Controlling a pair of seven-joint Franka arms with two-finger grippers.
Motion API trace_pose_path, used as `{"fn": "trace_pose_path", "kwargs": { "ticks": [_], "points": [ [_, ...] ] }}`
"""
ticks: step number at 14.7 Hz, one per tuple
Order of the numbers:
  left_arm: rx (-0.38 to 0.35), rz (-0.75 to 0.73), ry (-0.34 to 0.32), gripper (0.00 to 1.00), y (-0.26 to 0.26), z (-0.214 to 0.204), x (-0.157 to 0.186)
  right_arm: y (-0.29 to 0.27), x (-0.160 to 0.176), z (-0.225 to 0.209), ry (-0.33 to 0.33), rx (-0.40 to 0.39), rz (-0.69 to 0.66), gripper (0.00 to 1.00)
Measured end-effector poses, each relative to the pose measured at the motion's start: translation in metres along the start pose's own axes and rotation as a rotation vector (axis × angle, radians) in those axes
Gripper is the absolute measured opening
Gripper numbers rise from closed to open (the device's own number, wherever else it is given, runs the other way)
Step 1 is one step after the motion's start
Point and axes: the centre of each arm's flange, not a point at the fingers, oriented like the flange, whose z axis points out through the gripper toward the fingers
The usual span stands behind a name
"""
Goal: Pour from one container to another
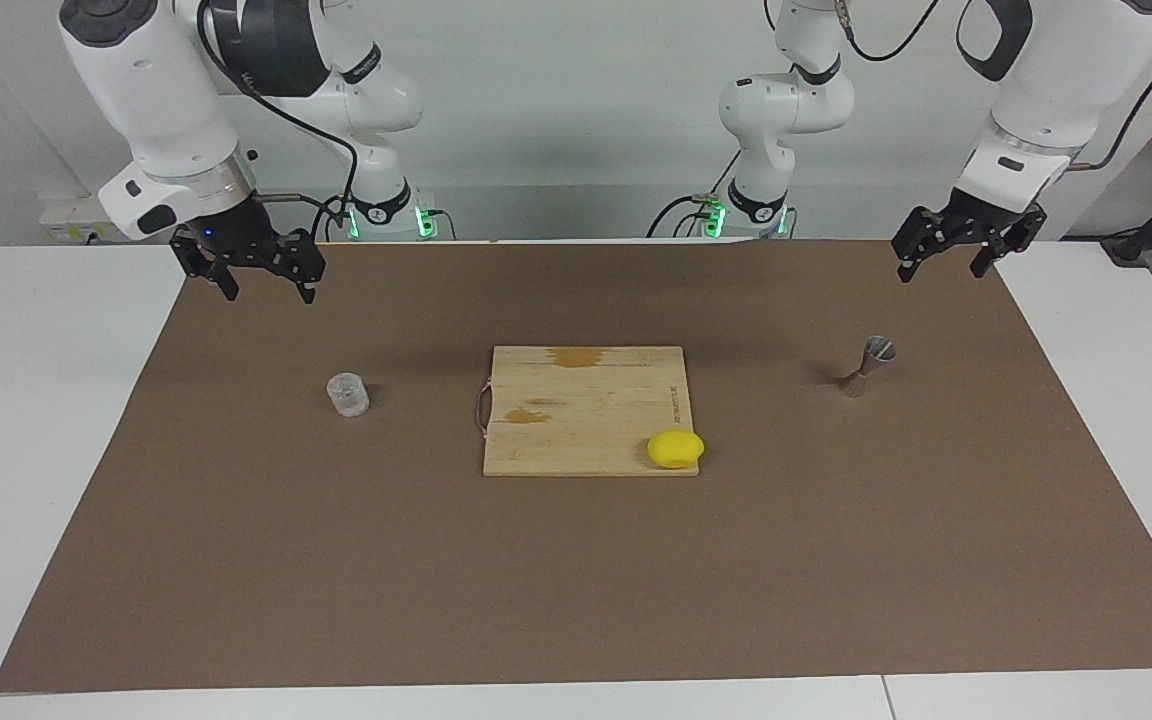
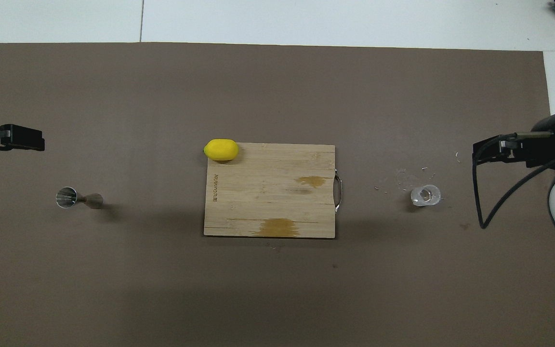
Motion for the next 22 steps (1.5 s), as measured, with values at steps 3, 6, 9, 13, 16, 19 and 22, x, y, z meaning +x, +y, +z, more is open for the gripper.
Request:
{"fn": "trace_pose_path", "kwargs": {
  "ticks": [3,6,9,13,16,19,22],
  "points": [
    [-0.015,-0.080,0.059,1.00,0.019,0.040,0.010,0.000,0.000,0.000,0.000,0.000,0.000,1.00],
    [-0.041,-0.110,0.072,1.00,0.078,0.093,0.020,0.000,0.000,0.000,0.000,0.000,0.000,1.00],
    [-0.058,-0.115,0.100,1.00,0.099,0.128,0.021,0.000,0.000,0.000,0.000,0.000,0.000,1.00],
    [-0.082,-0.086,0.222,1.00,0.094,0.156,0.014,0.000,0.000,0.000,0.000,0.000,0.000,1.00],
    [-0.079,-0.004,0.258,1.00,0.095,0.152,0.015,0.000,0.000,0.000,0.000,0.000,0.000,1.00],
    [-0.057,0.026,0.156,1.00,0.097,0.143,0.014,0.000,0.000,0.000,0.000,0.000,0.000,1.00],
    [-0.034,0.082,-0.009,1.00,0.125,0.104,0.013,0.000,0.000,0.000,0.000,0.000,0.000,1.00]
  ]
}}
